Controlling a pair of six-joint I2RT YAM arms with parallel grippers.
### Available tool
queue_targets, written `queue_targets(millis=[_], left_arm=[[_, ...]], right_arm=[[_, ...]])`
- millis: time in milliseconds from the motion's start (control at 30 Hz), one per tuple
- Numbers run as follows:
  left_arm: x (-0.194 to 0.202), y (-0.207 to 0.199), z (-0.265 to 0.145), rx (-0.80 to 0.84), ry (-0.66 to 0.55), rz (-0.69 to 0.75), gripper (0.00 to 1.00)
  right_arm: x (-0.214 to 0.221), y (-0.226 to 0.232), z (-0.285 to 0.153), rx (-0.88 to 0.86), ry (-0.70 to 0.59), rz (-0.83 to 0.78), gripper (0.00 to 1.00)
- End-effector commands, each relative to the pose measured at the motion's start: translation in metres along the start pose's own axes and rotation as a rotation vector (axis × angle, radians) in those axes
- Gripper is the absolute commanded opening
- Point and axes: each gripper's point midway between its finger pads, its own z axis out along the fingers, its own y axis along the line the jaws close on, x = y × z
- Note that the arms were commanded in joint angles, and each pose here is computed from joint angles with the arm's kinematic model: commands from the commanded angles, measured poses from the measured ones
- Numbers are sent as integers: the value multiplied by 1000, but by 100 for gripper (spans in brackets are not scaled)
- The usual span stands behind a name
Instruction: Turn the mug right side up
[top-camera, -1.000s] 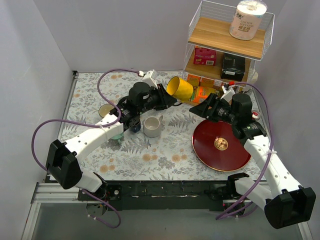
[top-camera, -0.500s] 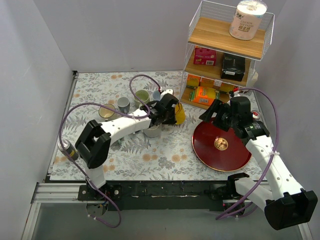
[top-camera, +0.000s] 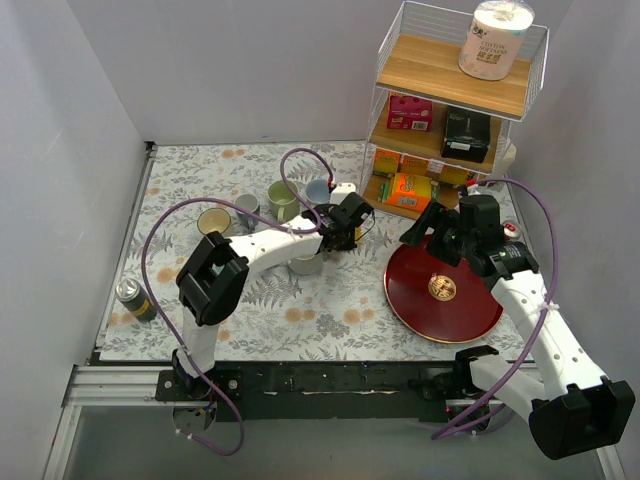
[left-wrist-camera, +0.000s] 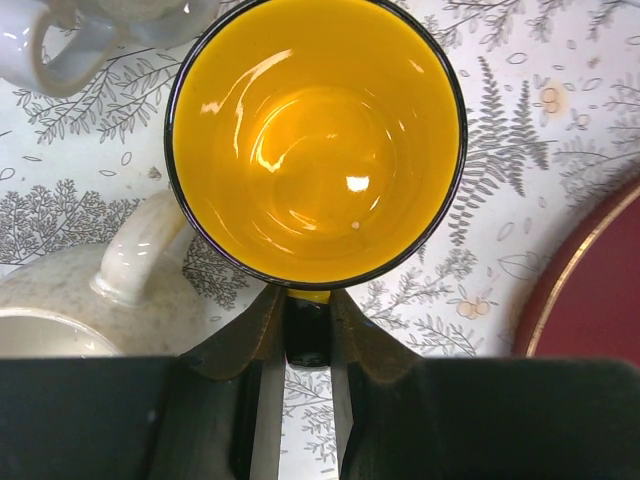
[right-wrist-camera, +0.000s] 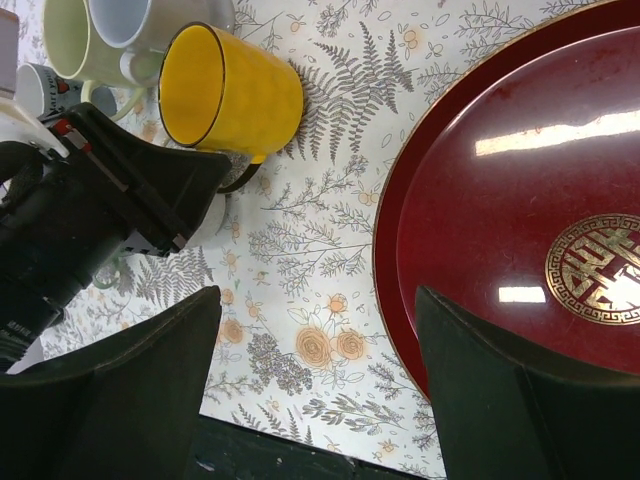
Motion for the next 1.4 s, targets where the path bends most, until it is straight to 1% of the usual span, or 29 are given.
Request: queue_targets(millis=[0,133,167,200,267,300,400,433,500,533,567,600,667,733,767,800,833,867,900,933,967,1000,1033,1100,1133,1167,1200,1267,1367], left_arm=[[-31,-2,-8,-30,-115,-13,0],[-21,-1,-2,-39,-95,12,0],[-17,-1,0,-39,-84,19,2],[-16,-4,-1,-31,-86,23,9],[-12,-5,-2,-25,-79,31,16],[-11,-8,-3,-18,-81,35,27],[-12,-12,-7,-3,-87,34,39],[-11,-12,-7,-2,-86,34,46],[-13,-13,-10,4,-93,30,50],[-13,-12,-11,3,-92,31,55],[-14,-13,-14,7,-97,28,57],[-20,-15,-20,19,-113,17,59],[-27,-19,-31,43,-129,8,66],[-47,-34,-56,135,-155,-3,72],[-55,-43,-70,181,-168,4,80],[-61,-49,-82,211,-183,17,82],[-75,-56,-105,265,-209,12,88],[-79,-60,-117,294,-214,26,98],[-82,-61,-128,317,-215,25,98],[-85,-61,-148,362,-207,24,98],[-86,-57,-156,367,-212,15,98],[-84,-51,-166,371,-199,3,98],[-86,-42,-182,386,-218,-10,98],[-87,-30,-202,401,-236,-44,98],[-83,-22,-208,399,-234,-44,98],[-83,-14,-227,434,-250,-46,98],[-78,-6,-232,424,-235,-49,98],[-82,10,-255,430,-266,-70,98],[-79,33,-273,394,-272,-81,98]], right_arm=[[-7,4,-1,-5,-16,-15,85],[-8,4,1,0,-6,-16,85],[-8,4,1,1,-5,-17,85],[-8,3,1,4,-3,-16,85],[-8,3,1,7,0,-19,85],[-9,3,1,12,0,-18,85],[-8,2,1,20,6,-19,86],[-8,1,0,24,6,-19,86],[-9,0,0,27,6,-17,86],[-8,1,-1,25,9,-18,86],[-9,1,-1,25,7,-17,86],[-10,1,-2,25,5,-16,86],[-11,2,-3,28,3,-18,86],[-14,3,-6,27,-2,-25,86],[-15,3,-8,28,-6,-29,86],[-17,4,-11,27,-10,-39,87],[-18,5,-12,26,-14,-48,87],[-22,6,-14,23,-24,-54,87],[-24,8,-18,18,-35,-66,87],[-32,10,-22,17,-63,-86,87],[-37,11,-26,18,-82,-97,87],[-40,12,-31,22,-99,-106,87],[-50,16,-37,22,-133,-130,87],[-55,17,-45,33,-143,-142,87],[-68,18,-52,54,-186,-150,87],[-73,20,-58,56,-200,-166,87],[-74,18,-64,74,-197,-171,87],[-93,26,-88,85,-273,-207,87],[-115,34,-126,92,-396,-243,88]])
